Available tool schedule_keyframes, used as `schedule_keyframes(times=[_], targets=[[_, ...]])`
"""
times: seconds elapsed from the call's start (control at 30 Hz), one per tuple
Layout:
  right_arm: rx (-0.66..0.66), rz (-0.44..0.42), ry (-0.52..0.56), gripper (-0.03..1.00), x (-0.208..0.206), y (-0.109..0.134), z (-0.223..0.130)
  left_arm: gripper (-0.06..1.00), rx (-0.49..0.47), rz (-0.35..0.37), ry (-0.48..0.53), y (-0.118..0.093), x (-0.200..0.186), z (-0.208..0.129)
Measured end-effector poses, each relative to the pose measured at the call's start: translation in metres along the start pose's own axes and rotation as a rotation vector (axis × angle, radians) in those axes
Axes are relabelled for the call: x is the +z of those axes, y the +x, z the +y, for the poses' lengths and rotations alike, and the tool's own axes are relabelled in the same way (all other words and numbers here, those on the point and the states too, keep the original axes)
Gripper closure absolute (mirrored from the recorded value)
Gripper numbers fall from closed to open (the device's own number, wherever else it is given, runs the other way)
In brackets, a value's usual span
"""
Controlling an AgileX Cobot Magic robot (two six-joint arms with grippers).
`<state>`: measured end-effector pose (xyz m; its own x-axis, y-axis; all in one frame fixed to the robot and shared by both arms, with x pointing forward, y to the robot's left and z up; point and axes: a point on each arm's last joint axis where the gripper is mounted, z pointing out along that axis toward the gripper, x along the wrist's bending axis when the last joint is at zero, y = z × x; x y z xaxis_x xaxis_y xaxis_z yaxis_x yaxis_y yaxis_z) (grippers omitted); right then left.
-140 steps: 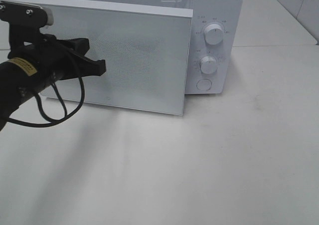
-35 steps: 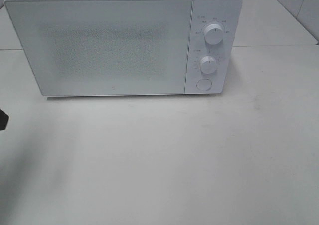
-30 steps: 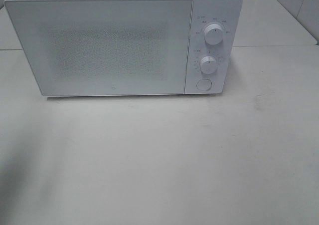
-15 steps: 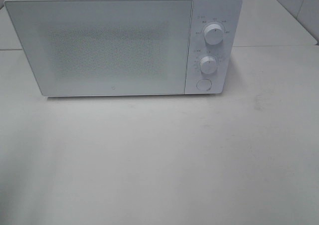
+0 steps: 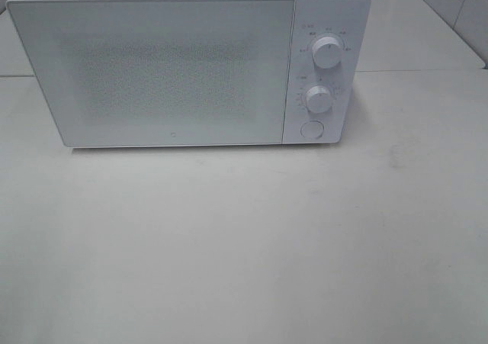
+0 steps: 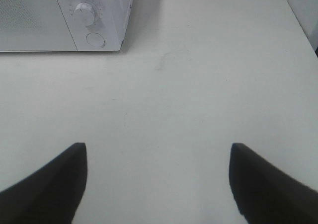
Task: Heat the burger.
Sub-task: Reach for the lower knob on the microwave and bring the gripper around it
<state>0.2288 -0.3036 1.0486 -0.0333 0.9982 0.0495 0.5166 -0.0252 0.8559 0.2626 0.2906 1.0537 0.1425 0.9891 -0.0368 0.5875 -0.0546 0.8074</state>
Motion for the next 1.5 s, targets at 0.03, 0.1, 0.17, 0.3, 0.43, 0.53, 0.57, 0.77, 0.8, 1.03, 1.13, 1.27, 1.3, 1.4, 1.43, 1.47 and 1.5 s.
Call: schedule_keyframes(times=[0.03, 0.1, 0.17, 0.3, 0.43, 0.53, 0.57, 0.77, 0.8, 1.03, 1.13, 1.27, 1.3, 1.4, 1.43, 1.47, 1.5], targets=[[0.000, 0.000, 0.000, 0.20, 0.000, 0.000, 0.000, -0.04, 0.005, 0.002, -0.041, -0.001, -0.006, -0.003], [0.000, 0.000, 0.000, 0.20, 0.000, 0.000, 0.000, -0.04, 0.007, 0.003, -0.056, -0.001, -0.008, -0.004], [0.000, 0.000, 0.000, 0.20, 0.000, 0.000, 0.000, -0.04, 0.007, -0.003, -0.092, -0.002, -0.012, -0.007], [0.000, 0.000, 0.000, 0.20, 0.000, 0.000, 0.000, -0.04, 0.009, -0.012, -0.158, -0.004, -0.021, -0.013], [0.000, 0.000, 0.000, 0.20, 0.000, 0.000, 0.000, -0.04, 0.012, -0.012, -0.190, -0.005, -0.025, -0.016], [0.000, 0.000, 0.000, 0.20, 0.000, 0.000, 0.000, -0.04, 0.012, -0.012, -0.190, -0.005, -0.025, -0.016], [0.000, 0.000, 0.000, 0.20, 0.000, 0.000, 0.000, -0.04, 0.012, -0.012, -0.190, -0.005, -0.025, -0.016], [0.000, 0.000, 0.000, 0.20, 0.000, 0.000, 0.000, -0.04, -0.019, 0.034, -0.193, -0.006, -0.024, -0.016], [0.000, 0.000, 0.000, 0.20, 0.000, 0.000, 0.000, -0.04, -0.028, 0.049, -0.193, -0.006, -0.024, -0.016], [0.000, 0.000, 0.000, 0.20, 0.000, 0.000, 0.000, -0.04, -0.029, 0.050, -0.193, -0.006, -0.024, -0.015], [0.000, 0.000, 0.000, 0.20, 0.000, 0.000, 0.000, -0.04, -0.030, 0.050, -0.193, -0.006, -0.024, -0.015], [0.000, 0.000, 0.000, 0.20, 0.000, 0.000, 0.000, -0.04, -0.030, 0.050, -0.193, -0.006, -0.024, -0.015], [0.000, 0.000, 0.000, 0.20, 0.000, 0.000, 0.000, -0.04, -0.030, 0.050, -0.193, -0.006, -0.024, -0.015], [0.000, 0.000, 0.000, 0.20, 0.000, 0.000, 0.000, -0.04, -0.030, 0.050, -0.193, -0.006, -0.024, -0.015], [0.000, 0.000, 0.000, 0.20, 0.000, 0.000, 0.000, -0.04, -0.030, 0.050, -0.193, -0.006, -0.024, -0.015], [0.000, 0.000, 0.000, 0.20, 0.000, 0.000, 0.000, -0.04, -0.030, 0.050, -0.193, -0.006, -0.024, -0.015], [0.000, 0.000, 0.000, 0.20, 0.000, 0.000, 0.000, -0.04, -0.030, 0.050, -0.193, -0.006, -0.024, -0.015]])
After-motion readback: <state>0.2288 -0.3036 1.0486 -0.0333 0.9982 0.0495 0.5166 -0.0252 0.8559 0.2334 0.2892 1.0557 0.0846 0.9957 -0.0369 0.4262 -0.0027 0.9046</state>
